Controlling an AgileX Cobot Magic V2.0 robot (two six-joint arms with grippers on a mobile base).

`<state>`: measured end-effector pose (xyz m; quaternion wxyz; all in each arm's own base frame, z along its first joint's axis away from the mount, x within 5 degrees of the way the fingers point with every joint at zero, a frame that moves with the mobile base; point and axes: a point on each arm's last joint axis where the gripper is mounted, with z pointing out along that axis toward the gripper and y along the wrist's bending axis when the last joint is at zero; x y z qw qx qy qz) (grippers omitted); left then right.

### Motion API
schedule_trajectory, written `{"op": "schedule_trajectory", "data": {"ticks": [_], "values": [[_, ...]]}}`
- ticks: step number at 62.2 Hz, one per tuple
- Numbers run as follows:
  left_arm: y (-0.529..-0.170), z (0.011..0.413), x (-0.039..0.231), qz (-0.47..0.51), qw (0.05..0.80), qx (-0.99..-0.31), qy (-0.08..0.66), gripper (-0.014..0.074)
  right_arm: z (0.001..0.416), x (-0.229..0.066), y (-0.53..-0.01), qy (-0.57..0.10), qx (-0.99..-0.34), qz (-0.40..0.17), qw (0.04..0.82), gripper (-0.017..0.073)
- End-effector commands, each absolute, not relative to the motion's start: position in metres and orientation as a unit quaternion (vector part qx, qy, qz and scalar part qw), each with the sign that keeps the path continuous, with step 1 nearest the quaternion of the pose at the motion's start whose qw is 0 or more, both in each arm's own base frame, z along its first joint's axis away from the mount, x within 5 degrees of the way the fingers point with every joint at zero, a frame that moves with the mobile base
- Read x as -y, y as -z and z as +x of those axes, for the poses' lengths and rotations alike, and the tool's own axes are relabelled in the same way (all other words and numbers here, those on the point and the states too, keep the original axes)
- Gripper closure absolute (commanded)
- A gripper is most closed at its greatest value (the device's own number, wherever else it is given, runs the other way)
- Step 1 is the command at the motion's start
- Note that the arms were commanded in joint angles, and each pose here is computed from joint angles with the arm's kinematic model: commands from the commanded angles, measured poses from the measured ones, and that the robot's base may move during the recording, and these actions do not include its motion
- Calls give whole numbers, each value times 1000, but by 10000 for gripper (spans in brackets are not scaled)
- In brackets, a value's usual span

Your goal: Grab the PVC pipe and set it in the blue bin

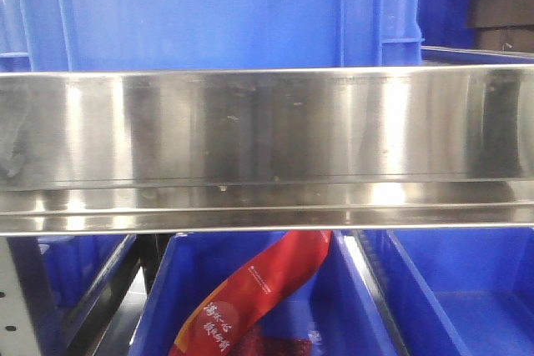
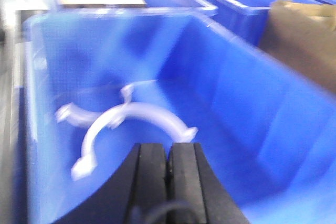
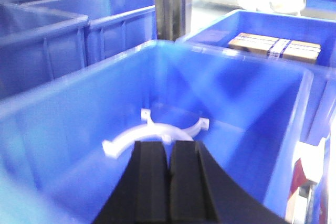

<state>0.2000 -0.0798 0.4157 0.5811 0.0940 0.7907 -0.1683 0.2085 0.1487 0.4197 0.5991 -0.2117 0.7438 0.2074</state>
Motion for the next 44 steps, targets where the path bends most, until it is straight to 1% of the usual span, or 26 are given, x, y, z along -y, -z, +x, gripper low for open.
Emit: {"op": "schedule_trajectory", "data": {"ticks": [1, 8, 16, 28, 44], "values": [[-399, 179, 72, 88, 613, -765, 177, 705, 197, -140, -403, -212, -720, -212, 626, 727], [-374, 151, 61, 84, 629, -752, 179, 705, 180, -128, -386, -233, -720, -194, 624, 727], [-359, 124, 50, 85, 641, -741, 180, 705, 162, -116, -385, -240, -711, -188, 634, 727], [-362, 98, 39, 97, 680, -708, 166, 705, 147, -105, -398, -249, -688, -182, 657, 727], [-364, 94, 37, 101, 689, -700, 160, 705, 144, -103, -397, -247, -693, -184, 652, 727]]}}
